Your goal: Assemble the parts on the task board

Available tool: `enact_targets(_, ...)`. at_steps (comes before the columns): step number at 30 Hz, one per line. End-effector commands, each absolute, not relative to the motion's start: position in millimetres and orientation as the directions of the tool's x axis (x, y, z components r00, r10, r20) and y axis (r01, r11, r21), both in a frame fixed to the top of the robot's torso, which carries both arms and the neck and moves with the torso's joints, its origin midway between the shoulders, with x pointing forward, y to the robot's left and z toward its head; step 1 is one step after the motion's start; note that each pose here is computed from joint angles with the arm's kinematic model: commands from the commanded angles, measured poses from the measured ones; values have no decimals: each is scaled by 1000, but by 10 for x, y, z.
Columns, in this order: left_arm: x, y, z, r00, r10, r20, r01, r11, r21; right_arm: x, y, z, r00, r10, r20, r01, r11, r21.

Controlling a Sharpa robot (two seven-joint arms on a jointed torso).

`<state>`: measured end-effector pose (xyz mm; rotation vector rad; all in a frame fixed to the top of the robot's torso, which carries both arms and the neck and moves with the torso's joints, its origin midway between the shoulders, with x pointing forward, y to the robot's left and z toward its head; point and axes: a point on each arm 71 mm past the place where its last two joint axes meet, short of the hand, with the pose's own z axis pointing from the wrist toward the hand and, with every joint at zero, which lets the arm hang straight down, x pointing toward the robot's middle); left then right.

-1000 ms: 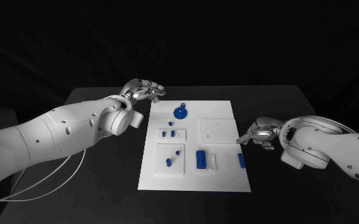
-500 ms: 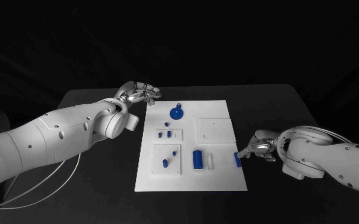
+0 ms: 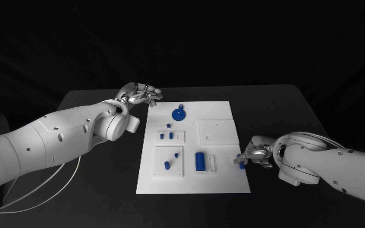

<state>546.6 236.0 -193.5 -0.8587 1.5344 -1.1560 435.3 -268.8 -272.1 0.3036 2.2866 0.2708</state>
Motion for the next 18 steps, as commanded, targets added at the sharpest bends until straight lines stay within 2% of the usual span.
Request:
enact_targets(1, 5462, 2342, -1929, -270, -921, -280, 27, 283, -959, 4331, -2650, -2787, -662, 302, -686, 127, 947, 295)
enact_targets(18, 5464, 2347, -1930, -268, -922, -281, 26, 284, -958, 4366, -2659, -2805, -641, 293, -709, 126, 952, 279)
